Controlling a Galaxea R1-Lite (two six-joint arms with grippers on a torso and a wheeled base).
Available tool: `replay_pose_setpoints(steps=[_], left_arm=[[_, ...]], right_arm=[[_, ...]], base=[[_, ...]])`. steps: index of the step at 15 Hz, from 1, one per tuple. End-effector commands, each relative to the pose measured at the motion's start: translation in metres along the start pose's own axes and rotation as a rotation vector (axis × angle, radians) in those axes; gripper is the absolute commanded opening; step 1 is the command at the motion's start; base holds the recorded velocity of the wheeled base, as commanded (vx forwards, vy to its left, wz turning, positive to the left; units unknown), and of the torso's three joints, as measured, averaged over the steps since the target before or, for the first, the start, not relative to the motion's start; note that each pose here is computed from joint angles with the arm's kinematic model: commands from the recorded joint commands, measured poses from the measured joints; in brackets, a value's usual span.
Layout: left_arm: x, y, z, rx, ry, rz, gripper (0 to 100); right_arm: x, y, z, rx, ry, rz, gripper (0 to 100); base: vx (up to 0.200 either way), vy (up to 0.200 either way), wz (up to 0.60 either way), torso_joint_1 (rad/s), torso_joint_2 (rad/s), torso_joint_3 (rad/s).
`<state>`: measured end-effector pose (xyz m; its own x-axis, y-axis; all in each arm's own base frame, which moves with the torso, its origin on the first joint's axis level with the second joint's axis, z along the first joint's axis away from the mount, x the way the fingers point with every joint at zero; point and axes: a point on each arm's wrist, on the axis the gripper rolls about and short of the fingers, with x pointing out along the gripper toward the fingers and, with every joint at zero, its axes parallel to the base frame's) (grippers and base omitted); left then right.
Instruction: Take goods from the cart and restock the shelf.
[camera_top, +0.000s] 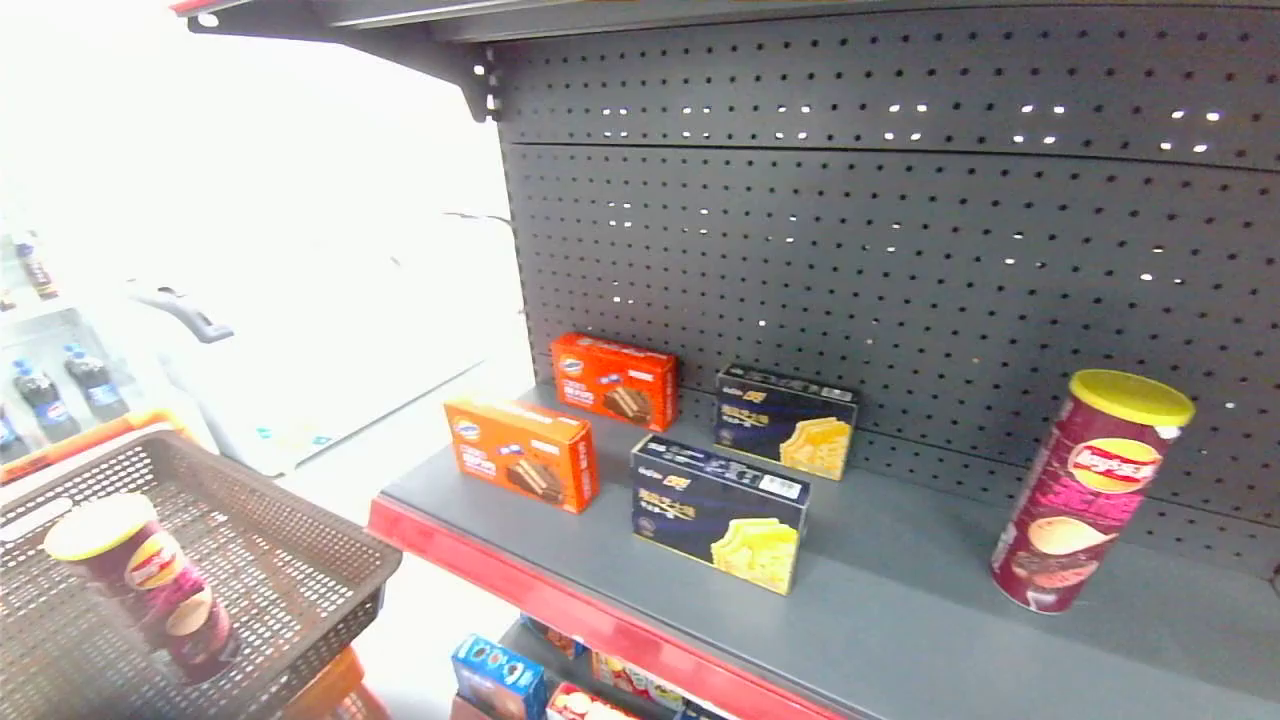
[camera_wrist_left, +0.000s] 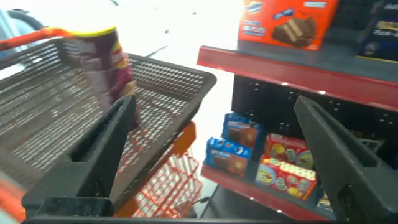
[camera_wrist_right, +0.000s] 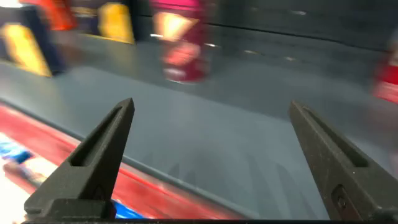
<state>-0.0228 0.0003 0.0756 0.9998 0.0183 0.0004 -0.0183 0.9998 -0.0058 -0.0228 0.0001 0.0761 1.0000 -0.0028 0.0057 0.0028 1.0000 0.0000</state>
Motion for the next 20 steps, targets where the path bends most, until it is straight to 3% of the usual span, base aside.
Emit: replay_pose_setpoints(steps=[1,6,10,11,13,14,15,16,19,20], left_arm=[[0.0,0.0,0.0,0.0,-0.001,0.0,100],[0.0,0.0,0.0,0.009,0.0,-0.006,100],[0.0,-0.001,0.0,0.016,0.0,-0.029,100],[0.0,0.0,0.001,0.024,-0.01,-0.017,100],[-0.01,0.0,0.035,0.086,-0.119,-0.023,100],[-0.007,-0.001,0.055,0.116,-0.062,-0.046,100],[0.002,-0.001,0.092,0.138,0.011,-0.051,100],[0.017,-0.002,0.104,0.138,0.083,-0.053,100],[0.059,-0.003,0.118,0.139,0.256,-0.067,100],[0.065,-0.003,0.118,0.139,0.279,-0.069,100]], right_arm=[[0.0,0.0,0.0,0.0,0.0,0.0,100],[0.0,0.0,0.0,0.0,0.0,0.001,100],[0.0,0.0,0.0,0.0,0.0,0.001,100],[0.0,0.0,0.0,0.0,-0.002,0.001,100],[0.0,0.0,0.0,0.0,-0.002,0.0,100],[0.0,0.0,0.0,-0.002,0.0,0.0,100],[0.0,0.0,0.0,0.0,-0.002,0.001,100],[0.0,0.0,0.0,-0.002,-0.002,0.001,100],[0.0,0.0,0.0,-0.002,-0.002,0.001,100],[0.0,0.0,0.0,0.0,-0.002,0.0,100]], base=[[0.0,0.0,0.6,0.002,0.0,0.002],[0.0,0.0,0.6,0.001,0.0,0.003],[0.0,0.0,0.0,0.0,0.0,0.0],[0.0,0.0,0.0,0.0,0.0,0.0],[0.0,0.0,0.0,0.0,0.0,0.0],[0.0,0.0,0.0,0.0,0.0,0.0],[0.0,0.0,0.0,0.0,0.0,0.0],[0.0,0.0,0.0,0.0,0.0,0.0],[0.0,0.0,0.0,0.0,0.0,0.0],[0.0,0.0,0.0,0.0,0.0,0.0]])
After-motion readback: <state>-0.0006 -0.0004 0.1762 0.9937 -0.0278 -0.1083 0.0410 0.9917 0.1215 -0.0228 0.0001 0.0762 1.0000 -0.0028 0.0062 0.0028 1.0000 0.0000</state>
